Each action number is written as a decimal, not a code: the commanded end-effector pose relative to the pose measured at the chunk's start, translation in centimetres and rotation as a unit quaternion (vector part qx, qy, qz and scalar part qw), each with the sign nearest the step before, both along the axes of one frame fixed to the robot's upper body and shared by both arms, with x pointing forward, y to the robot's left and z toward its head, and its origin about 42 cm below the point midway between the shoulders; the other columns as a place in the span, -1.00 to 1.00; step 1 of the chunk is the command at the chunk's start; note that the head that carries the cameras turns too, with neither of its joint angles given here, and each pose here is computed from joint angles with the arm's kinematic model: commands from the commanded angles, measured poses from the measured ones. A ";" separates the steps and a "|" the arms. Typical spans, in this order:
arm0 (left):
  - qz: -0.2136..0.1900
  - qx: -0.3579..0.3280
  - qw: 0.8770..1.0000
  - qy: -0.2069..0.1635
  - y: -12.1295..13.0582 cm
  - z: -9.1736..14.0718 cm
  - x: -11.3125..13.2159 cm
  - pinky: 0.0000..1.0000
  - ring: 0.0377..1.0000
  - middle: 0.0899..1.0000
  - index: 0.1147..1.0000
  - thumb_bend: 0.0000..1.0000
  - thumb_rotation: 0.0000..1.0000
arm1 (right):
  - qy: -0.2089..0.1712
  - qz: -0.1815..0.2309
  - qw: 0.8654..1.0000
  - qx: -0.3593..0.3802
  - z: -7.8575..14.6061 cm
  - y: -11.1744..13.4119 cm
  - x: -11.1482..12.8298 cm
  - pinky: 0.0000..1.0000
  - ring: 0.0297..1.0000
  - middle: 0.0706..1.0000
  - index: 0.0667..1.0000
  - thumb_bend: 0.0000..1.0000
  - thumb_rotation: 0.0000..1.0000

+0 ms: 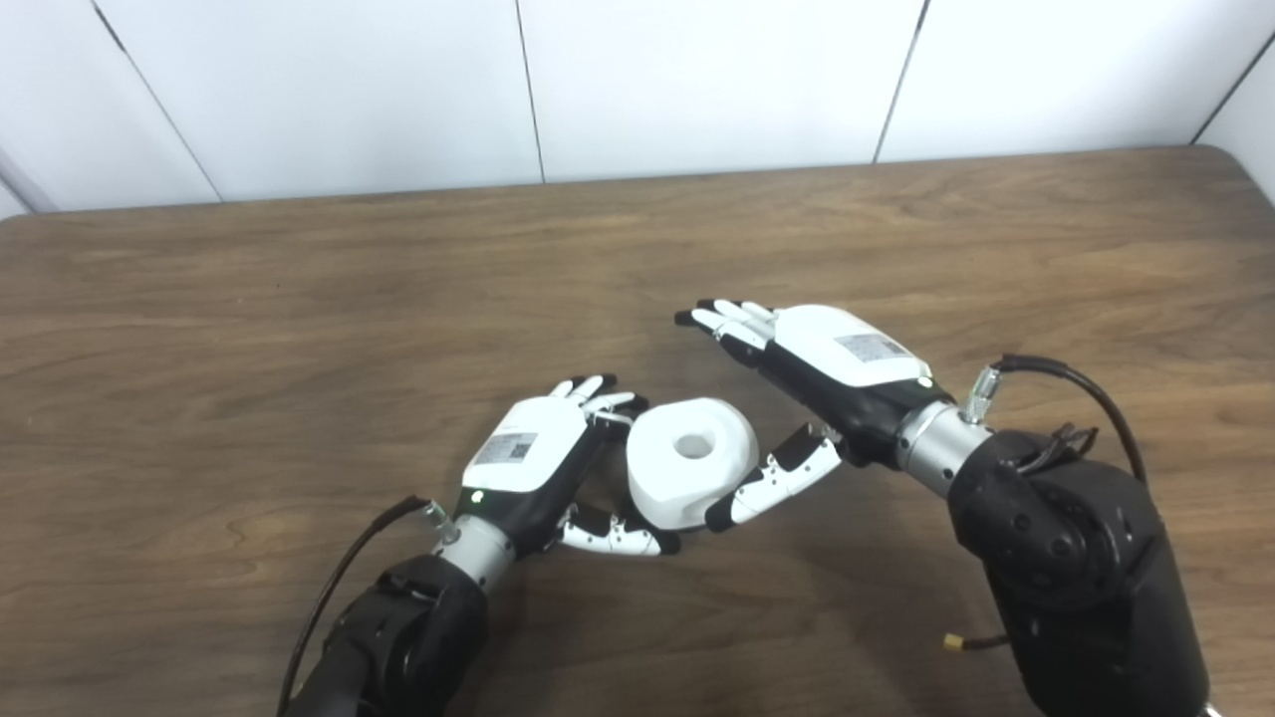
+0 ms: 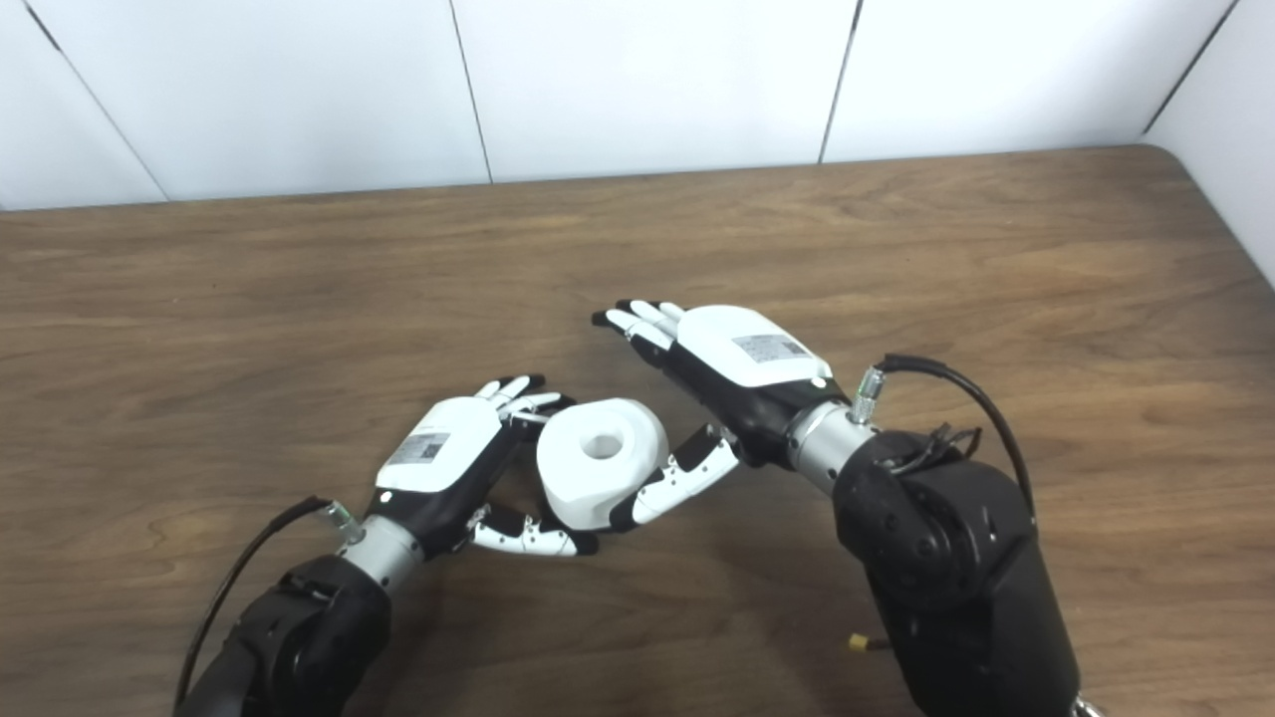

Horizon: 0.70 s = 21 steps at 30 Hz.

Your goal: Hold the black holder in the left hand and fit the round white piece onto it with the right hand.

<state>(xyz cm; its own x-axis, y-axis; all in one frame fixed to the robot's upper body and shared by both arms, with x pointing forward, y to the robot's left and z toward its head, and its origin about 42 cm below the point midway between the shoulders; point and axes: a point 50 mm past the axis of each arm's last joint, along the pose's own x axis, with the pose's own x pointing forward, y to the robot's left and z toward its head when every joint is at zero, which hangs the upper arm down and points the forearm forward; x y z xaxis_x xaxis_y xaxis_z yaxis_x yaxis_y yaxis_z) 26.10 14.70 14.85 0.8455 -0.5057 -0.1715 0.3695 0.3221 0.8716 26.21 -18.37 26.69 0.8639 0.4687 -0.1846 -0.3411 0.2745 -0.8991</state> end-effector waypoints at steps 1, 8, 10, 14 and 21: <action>0.003 0.066 0.993 0.097 1.2 -3.5 -1.7 1.00 0.98 0.86 0.85 0.84 -0.47 | -0.039 0.004 0.999 0.005 1.7 -0.1 0.1 1.00 1.00 1.00 0.98 1.00 -0.08; 0.009 0.067 0.993 0.101 1.4 -3.3 -1.7 1.00 0.99 0.88 0.90 0.88 -0.43 | -0.039 0.001 0.999 0.009 1.5 -0.3 0.4 1.00 1.00 1.00 0.97 1.00 -0.06; 0.011 0.067 0.992 0.103 1.4 -3.2 -1.7 1.00 1.00 0.89 0.91 0.89 -0.42 | -0.038 0.001 0.999 0.008 1.5 -0.3 0.4 1.00 1.00 1.00 0.97 1.00 -0.08; 0.014 0.062 0.993 0.103 1.6 -2.8 -1.8 1.00 1.00 0.91 0.93 0.91 -0.41 | -0.040 0.002 0.999 0.007 1.5 -0.3 0.4 1.00 1.00 1.00 0.98 1.00 -0.06; 0.015 0.046 0.995 0.092 2.0 -1.6 -2.2 1.00 0.97 0.90 0.93 0.93 -0.41 | -0.038 -0.001 0.999 0.011 1.5 -0.3 0.5 1.00 1.00 1.00 0.98 1.00 -0.07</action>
